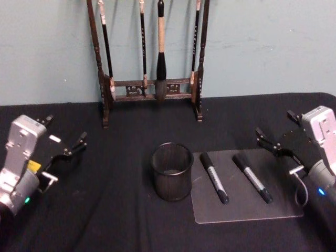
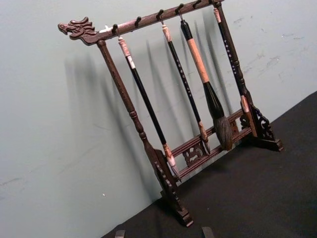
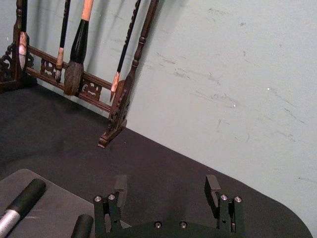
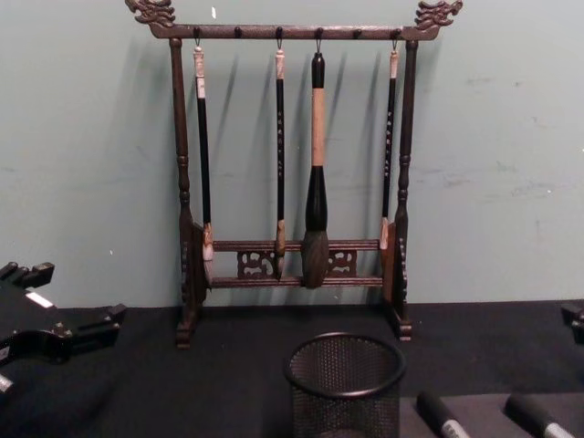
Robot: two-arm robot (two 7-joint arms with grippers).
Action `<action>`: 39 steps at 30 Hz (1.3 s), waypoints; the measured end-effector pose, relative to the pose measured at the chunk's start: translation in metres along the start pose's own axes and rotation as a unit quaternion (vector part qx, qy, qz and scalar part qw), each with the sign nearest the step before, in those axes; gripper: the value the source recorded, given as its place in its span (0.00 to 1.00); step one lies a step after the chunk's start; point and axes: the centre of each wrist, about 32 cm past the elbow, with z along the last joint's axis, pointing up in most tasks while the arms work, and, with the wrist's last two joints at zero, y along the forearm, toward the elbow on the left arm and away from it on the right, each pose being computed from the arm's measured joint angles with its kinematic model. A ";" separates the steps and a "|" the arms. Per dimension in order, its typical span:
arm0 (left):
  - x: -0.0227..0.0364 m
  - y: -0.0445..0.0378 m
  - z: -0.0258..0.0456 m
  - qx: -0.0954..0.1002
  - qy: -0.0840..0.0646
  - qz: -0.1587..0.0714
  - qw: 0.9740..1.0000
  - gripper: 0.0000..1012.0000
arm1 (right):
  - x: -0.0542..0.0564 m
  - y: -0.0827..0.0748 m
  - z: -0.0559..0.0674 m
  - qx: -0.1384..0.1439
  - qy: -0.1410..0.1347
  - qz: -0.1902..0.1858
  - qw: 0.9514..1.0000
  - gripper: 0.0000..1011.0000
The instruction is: Pick up the water-based marker from the table and place it into the pen holder.
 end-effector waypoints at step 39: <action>0.0000 0.0000 0.0000 0.000 0.000 0.000 1.000 0.99 | -0.020 0.004 0.050 -0.139 0.118 0.057 0.982 0.99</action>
